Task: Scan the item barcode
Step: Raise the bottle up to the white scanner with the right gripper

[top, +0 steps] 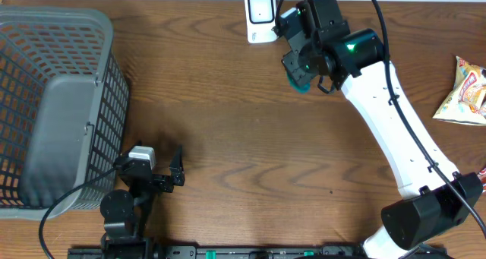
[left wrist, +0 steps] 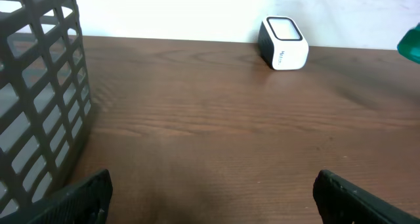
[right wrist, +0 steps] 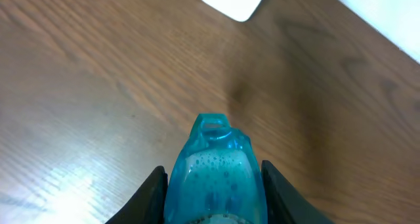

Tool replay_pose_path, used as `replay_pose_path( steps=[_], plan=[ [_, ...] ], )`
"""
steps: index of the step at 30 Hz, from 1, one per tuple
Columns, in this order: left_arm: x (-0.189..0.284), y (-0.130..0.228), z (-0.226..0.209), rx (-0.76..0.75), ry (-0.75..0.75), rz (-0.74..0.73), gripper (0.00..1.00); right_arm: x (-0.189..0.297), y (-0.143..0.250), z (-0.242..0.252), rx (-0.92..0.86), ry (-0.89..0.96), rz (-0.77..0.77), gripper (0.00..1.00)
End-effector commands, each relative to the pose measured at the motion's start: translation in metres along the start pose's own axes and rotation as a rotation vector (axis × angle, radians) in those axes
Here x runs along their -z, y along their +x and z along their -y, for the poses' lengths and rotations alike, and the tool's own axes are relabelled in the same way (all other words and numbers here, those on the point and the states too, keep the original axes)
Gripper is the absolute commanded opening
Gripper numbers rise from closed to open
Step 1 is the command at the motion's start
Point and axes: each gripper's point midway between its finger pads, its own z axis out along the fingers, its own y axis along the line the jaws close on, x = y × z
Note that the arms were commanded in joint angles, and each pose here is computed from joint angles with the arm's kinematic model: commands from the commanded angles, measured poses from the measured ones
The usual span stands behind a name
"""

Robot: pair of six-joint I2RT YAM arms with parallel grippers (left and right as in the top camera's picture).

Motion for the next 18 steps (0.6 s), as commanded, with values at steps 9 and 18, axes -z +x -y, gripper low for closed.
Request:
replay_pose_path(
  steps=[9,18],
  plan=[
    [-0.002,0.016,0.0,0.003,0.004,-0.039,0.98,0.019,-0.023,0.017,0.041,0.093,0.086,0.02],
    [-0.002,0.016,0.0,0.003,0.004,-0.039,0.98,0.028,-0.064,0.027,0.176,0.161,0.245,0.01]
  ],
)
